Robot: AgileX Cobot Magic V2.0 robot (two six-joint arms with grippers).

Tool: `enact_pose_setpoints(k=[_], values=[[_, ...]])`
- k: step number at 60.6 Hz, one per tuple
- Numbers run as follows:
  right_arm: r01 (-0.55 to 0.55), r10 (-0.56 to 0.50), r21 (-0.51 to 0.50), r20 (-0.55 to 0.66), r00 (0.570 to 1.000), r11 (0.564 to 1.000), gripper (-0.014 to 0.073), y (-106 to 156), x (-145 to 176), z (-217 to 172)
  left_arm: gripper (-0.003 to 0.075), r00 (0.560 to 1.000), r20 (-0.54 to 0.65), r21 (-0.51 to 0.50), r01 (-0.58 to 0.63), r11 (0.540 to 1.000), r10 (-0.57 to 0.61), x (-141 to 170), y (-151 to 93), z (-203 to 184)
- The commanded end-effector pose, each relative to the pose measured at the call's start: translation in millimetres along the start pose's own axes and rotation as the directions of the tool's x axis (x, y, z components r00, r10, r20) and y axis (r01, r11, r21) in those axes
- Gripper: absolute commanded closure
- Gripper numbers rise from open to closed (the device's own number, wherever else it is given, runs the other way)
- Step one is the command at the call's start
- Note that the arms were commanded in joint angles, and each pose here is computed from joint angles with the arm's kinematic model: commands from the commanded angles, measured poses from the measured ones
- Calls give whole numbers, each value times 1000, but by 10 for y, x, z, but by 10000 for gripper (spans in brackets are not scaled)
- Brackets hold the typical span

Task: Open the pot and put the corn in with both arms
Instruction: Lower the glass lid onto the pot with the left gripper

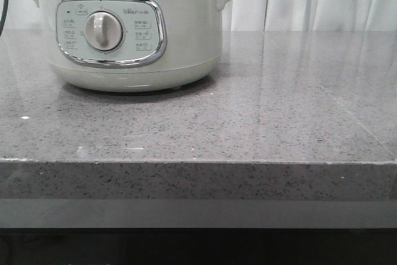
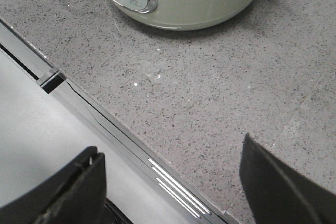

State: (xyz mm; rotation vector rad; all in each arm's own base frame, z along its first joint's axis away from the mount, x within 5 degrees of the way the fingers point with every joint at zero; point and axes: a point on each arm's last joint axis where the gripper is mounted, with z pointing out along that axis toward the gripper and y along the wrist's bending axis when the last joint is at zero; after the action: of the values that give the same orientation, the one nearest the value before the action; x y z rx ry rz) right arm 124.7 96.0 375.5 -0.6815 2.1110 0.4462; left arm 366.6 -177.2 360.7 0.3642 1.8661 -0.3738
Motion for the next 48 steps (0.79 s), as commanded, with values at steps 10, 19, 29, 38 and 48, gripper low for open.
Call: enact_pose_setpoints(k=[10,19,29,38,48], values=[[3,-4,7,91,996,1000,42,-6,-114,-69,532,985,171,15,9,1000,-12,-374,-56,-239],[3,-4,7,91,996,1000,42,-6,-114,-69,532,990,136,20,22,1000,-24,-346,-60,-241],[3,-4,7,91,996,1000,42,-6,-114,-69,532,991,131,24,30,999,-33,-364,-65,-283],[3,-4,7,91,996,1000,42,-6,-114,-69,532,995,99,27,29,999,-32,-335,-75,-280],[3,-4,7,91,996,1000,42,-6,-114,-69,532,994,91,46,59,997,-63,-326,-118,-280]])
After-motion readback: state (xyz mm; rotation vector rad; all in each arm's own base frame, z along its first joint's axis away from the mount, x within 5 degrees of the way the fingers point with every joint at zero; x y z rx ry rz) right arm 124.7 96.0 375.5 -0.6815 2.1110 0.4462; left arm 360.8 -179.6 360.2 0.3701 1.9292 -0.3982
